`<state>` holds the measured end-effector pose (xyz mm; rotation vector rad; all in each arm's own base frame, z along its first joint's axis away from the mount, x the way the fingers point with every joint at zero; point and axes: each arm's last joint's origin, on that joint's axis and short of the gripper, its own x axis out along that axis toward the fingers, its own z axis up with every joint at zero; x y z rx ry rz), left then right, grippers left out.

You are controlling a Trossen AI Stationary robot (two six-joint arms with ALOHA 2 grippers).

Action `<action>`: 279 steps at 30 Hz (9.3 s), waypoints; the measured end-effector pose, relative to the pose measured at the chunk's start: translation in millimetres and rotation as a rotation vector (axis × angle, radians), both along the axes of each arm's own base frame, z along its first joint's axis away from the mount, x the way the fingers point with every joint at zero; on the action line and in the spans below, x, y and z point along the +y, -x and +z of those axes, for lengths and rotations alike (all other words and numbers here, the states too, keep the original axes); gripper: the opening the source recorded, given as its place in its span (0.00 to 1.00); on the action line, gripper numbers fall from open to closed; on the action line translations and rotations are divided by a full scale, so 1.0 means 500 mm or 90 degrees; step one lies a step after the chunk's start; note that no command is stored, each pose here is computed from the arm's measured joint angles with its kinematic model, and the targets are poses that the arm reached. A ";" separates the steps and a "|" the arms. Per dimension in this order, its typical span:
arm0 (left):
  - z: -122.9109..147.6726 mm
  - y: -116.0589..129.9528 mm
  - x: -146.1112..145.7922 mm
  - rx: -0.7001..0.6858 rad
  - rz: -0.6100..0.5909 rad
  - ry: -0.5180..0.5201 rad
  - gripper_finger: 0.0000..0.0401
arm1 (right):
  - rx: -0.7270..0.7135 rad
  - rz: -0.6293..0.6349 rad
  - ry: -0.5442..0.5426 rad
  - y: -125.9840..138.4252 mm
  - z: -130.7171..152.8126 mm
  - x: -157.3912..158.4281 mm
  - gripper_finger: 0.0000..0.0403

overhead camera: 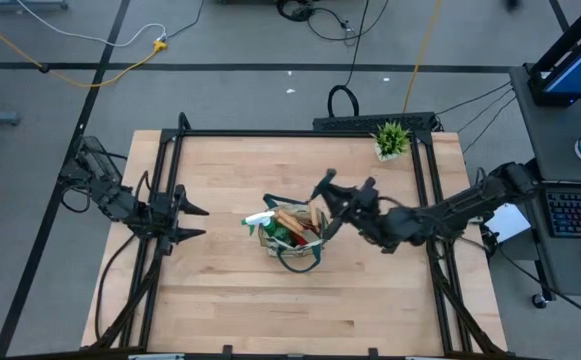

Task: Pick & Place Garden tools in Gardening bag
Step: Put the green shear scissors into the gardening bag, then return to Home Position

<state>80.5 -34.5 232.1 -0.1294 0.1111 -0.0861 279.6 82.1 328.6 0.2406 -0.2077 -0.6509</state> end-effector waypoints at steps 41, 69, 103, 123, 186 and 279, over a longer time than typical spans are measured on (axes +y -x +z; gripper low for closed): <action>-0.001 0.000 -0.001 0.002 -0.006 0.000 0.61 | 0.366 0.164 -0.103 -0.141 -0.205 -0.033 0.09; -0.001 0.000 -0.001 0.004 -0.004 0.016 0.61 | 0.375 0.239 -0.131 -0.153 -0.225 -0.024 0.26; 0.000 0.000 -0.001 0.004 -0.002 0.035 0.61 | 0.297 0.324 -0.025 -0.090 -0.085 -0.029 0.24; 0.015 0.001 -0.011 -0.053 -0.121 -0.033 0.61 | 0.320 0.434 -0.011 0.067 0.028 -0.038 0.00; -0.056 0.007 0.021 -0.027 -0.054 -0.076 0.61 | 0.004 0.459 -0.110 0.377 -0.254 -0.120 0.01; -0.064 0.006 0.019 -0.025 -0.075 -0.139 0.61 | 0.072 0.442 -0.092 0.379 -0.299 -0.124 0.01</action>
